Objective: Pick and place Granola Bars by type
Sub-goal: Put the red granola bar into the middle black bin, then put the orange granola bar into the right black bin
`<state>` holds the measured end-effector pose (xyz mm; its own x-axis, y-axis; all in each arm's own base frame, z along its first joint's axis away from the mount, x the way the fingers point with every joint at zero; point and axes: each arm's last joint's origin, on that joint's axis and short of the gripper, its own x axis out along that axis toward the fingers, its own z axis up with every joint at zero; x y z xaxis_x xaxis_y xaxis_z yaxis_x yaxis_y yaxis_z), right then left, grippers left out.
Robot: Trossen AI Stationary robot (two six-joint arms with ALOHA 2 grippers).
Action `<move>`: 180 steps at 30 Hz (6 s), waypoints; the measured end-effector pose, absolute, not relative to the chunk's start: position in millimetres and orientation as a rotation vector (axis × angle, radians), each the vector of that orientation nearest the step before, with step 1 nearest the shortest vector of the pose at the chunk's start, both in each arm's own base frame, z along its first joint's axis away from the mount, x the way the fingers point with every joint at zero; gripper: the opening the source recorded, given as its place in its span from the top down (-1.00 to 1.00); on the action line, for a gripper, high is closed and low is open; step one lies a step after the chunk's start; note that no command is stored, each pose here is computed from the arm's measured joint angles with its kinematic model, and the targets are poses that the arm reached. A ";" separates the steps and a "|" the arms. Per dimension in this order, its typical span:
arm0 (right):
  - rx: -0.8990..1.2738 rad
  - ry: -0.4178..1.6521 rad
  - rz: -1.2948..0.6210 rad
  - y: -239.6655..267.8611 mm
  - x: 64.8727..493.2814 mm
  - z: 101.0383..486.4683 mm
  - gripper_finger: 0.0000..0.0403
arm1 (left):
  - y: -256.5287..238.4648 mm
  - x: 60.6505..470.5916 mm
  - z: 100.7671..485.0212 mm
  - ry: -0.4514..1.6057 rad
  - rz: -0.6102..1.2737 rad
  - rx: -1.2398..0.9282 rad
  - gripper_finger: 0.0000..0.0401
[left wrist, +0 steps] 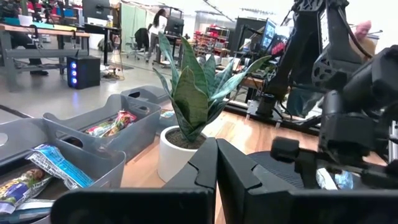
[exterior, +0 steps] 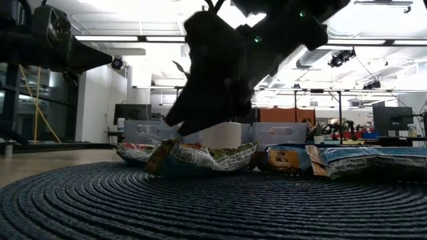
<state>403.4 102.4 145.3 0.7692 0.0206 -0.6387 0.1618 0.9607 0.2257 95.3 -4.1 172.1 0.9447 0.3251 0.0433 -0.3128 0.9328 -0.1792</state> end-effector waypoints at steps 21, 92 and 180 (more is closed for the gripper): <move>0.277 0.709 -0.126 114.2 405.8 115.1 0.01 | -4.2 95.3 172.1 -0.073 0.325 -0.171 0.99; -0.212 0.741 -0.599 -163.5 420.9 387.4 0.76 | -4.2 95.3 172.1 -0.073 0.324 -0.171 0.99; -0.018 0.847 -0.470 -285.8 364.2 321.4 0.38 | -4.2 95.3 172.0 -0.073 0.324 -0.171 0.99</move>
